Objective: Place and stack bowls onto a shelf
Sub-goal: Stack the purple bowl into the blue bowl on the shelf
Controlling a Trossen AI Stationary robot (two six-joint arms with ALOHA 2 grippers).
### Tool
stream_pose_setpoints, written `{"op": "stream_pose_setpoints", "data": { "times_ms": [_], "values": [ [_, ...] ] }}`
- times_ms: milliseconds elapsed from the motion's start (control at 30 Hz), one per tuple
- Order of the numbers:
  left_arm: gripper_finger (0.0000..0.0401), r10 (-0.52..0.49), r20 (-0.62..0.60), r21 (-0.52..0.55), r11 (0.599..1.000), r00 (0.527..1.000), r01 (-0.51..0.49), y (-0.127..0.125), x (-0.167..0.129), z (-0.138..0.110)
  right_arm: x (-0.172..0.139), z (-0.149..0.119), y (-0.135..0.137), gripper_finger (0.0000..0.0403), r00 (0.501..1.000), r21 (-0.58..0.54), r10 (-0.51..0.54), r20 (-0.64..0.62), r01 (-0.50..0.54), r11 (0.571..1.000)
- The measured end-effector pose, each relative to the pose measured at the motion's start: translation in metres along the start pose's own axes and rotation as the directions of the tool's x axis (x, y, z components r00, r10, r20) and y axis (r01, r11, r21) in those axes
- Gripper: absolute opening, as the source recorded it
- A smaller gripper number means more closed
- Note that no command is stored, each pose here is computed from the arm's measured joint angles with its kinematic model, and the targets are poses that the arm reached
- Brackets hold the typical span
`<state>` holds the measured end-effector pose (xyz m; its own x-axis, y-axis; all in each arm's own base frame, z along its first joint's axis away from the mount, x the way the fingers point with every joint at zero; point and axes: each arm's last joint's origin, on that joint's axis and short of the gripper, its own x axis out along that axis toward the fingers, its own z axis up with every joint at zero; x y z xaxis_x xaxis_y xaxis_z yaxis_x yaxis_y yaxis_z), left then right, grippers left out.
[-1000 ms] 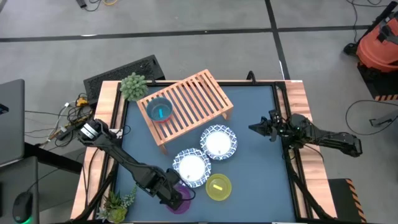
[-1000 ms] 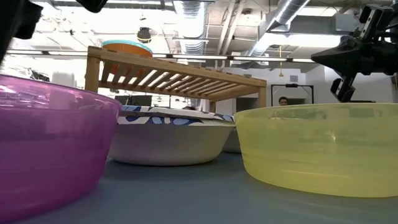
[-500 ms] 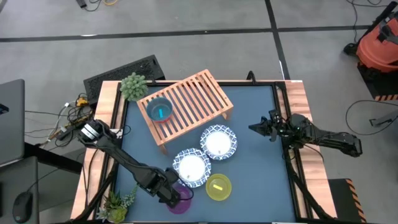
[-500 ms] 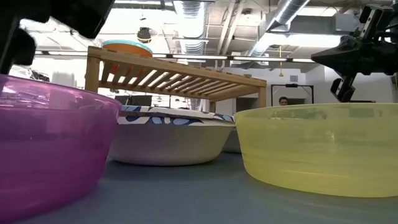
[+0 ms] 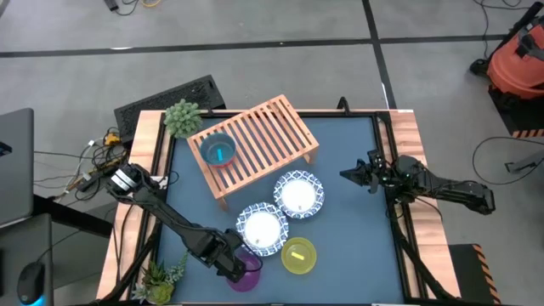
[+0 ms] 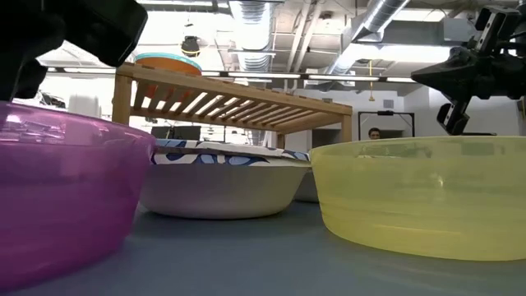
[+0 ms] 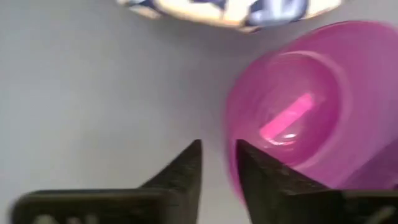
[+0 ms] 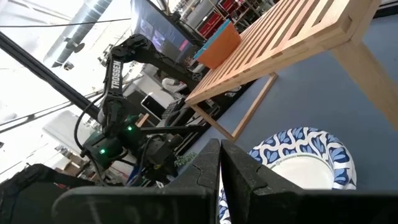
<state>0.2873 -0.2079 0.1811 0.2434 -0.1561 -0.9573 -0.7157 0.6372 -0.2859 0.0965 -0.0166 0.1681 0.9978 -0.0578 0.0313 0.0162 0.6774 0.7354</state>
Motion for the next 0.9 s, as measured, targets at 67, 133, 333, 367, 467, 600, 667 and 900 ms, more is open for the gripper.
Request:
{"op": "stream_pose_setpoints", "data": {
  "times_ms": [67, 133, 333, 367, 467, 600, 667, 900],
  "values": [
    [0.0034, -0.009, 0.008, -0.003, 1.0, 1.0, 0.009, -0.001, 0.0, 0.001, 0.0, 0.0, 0.0, 0.0042, 1.0, -0.001, 0.0, 0.0, 0.0, 1.0],
    [0.0009, -0.007, -0.008, -0.023, 1.0, 1.0, 0.007, 0.0, 0.0, 0.002, 0.0, 0.0, 0.0, 0.0042, 1.0, -0.003, 0.0, 0.001, 0.0, 1.0],
    [0.0, -0.018, -0.078, -0.084, 0.996, 0.997, 0.011, -0.002, -0.002, 0.002, 0.0, 0.0, 0.0, 0.0042, 1.0, -0.023, 0.0, 0.001, 0.0, 1.0],
    [0.0, -0.027, -0.087, -0.091, 0.996, 0.996, 0.019, -0.004, -0.004, 0.002, 0.0, 0.0, 0.0, 0.0042, 1.0, -0.027, 0.0, 0.001, 0.0, 1.0],
    [0.0, -0.054, -0.111, -0.101, 0.994, 0.992, 0.043, -0.013, -0.018, 0.002, 0.0, 0.0, 0.0, 0.0042, 1.0, -0.029, -0.001, 0.001, 0.001, 1.0],
    [0.0, -0.078, -0.127, -0.095, 0.993, 0.989, 0.066, -0.026, -0.046, 0.003, 0.0, 0.0, 0.0, 0.0042, 1.0, -0.042, -0.001, 0.001, 0.001, 0.999],
    [0.0, -0.095, -0.127, -0.093, 0.992, 0.987, 0.083, -0.03, -0.064, 0.004, 0.0, 0.0, 0.0, 0.0042, 1.0, -0.054, -0.003, -0.001, 0.003, 0.999],
    [0.0, -0.106, -0.001, -0.144, 0.984, 0.994, 0.104, -0.017, -0.132, 0.01, 0.002, -0.001, -0.002, 0.0042, 1.0, -0.05, -0.025, -0.019, 0.024, 0.998]
  ]
}}
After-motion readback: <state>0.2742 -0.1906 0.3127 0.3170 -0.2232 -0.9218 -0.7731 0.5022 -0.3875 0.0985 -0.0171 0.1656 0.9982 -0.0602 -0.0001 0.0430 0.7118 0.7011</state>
